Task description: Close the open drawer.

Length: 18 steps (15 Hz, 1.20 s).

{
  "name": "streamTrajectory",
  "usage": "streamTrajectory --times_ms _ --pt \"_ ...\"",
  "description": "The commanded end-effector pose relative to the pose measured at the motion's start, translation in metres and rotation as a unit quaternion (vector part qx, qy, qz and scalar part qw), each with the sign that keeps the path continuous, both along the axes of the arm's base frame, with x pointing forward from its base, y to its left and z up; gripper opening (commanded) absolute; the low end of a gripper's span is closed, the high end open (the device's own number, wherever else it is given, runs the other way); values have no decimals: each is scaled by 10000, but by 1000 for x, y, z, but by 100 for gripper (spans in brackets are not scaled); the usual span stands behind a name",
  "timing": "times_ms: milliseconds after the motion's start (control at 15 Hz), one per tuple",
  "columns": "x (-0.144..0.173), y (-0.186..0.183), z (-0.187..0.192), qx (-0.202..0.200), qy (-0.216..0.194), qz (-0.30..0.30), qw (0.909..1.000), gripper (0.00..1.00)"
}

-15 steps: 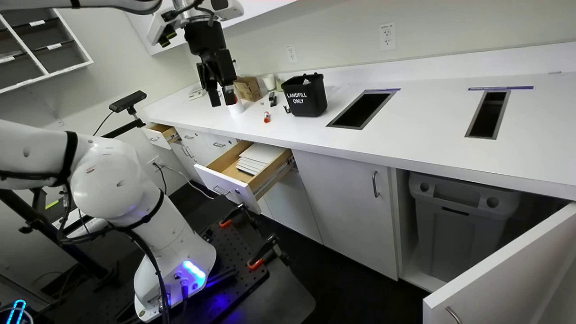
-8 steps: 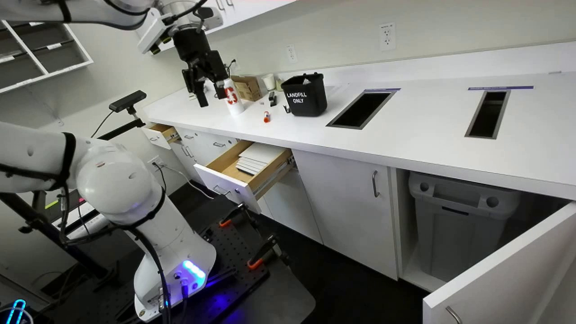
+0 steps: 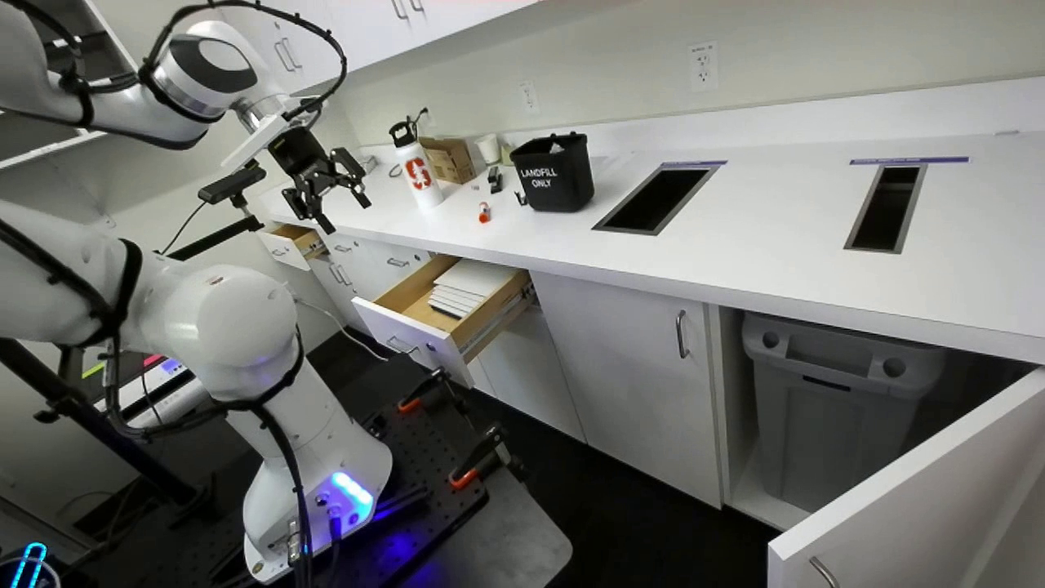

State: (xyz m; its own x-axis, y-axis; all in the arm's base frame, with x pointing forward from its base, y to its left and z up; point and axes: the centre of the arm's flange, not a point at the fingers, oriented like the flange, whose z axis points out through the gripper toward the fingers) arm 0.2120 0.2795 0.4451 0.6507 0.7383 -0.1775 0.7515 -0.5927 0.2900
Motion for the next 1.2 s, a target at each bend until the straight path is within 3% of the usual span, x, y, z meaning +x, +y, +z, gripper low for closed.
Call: streamTrajectory --times_ms 0,400,533,800,1067,1133 --pt "-6 11 -6 -16 -28 270 9996 100" --pt "-7 17 -11 -69 25 596 9982 100" --pt "-18 37 -31 -239 1 1223 9922 100" --pt "-72 88 -98 -127 -92 2381 9711 100" --pt "-112 117 -174 -278 -646 3557 9320 100" --pt "-116 117 -185 -212 -687 3687 9267 100"
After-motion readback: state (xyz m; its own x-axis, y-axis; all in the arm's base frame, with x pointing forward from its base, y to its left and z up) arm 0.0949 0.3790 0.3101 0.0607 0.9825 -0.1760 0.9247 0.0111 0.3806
